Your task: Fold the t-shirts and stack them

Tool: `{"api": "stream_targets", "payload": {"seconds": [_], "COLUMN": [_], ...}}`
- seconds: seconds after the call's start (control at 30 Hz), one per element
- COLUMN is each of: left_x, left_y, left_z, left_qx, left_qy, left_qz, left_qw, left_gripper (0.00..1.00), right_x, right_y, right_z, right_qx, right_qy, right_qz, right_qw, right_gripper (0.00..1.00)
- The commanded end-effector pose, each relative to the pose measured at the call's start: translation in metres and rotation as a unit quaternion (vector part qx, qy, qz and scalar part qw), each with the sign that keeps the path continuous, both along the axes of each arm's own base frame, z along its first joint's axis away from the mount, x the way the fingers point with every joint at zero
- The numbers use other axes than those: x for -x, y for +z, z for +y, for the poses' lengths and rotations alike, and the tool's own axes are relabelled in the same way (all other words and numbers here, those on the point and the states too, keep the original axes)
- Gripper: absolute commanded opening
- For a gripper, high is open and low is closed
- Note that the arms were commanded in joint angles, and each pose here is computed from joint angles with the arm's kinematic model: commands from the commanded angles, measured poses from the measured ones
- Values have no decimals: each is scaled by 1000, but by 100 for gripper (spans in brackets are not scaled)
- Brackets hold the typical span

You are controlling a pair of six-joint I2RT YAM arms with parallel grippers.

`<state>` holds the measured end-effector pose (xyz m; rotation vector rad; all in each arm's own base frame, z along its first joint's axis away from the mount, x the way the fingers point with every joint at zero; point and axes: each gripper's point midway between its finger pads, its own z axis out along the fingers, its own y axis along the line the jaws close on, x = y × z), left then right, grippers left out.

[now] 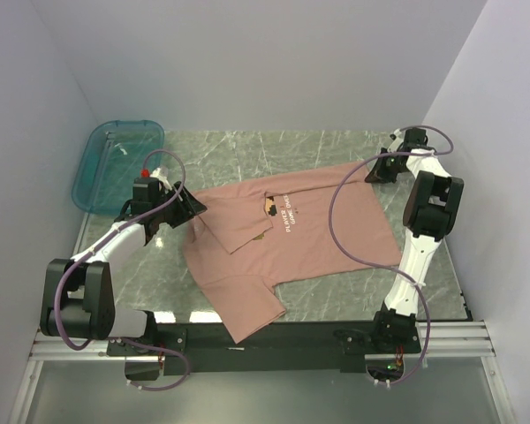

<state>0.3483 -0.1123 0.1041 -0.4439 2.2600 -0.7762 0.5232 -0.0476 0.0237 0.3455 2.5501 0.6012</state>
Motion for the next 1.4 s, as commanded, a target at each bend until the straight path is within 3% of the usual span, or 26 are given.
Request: {"api": "stream_targets", "payload": {"seconds": [0.0,0.2,0.53,0.73,0.87,1.17,1.37], "left_x": [-4,-4,-6,0,4,25,29], "left_y": [15,18,26,43,54,60,61], "left_z": [-2,-1,5,15,26,23,22], "left_qx": [-1,-3,-15,-37,-37,-18,-21], "left_qy": [-11,-10,3,18,39,-1,-8], "left_qz": [-34,-39,-50,-69,-79,-78,-73], "left_qw": [999,999,999,997,995,997,997], "left_gripper": [61,61,63,71,94,91,87], "right_x": [-4,1,2,17,33,88,113], "right_y": [36,40,68,85,97,124,148], "right_z": [-4,-5,-28,-23,-8,54,77], "right_qx": [17,23,92,111,107,53,54], "right_qy": [3,6,-1,45,100,251,285], "right_qz": [-43,-46,-78,-105,-134,-212,-265], "right_qw": [999,999,993,987,980,943,919], "right_gripper": [10,15,43,57,60,61,60]}}
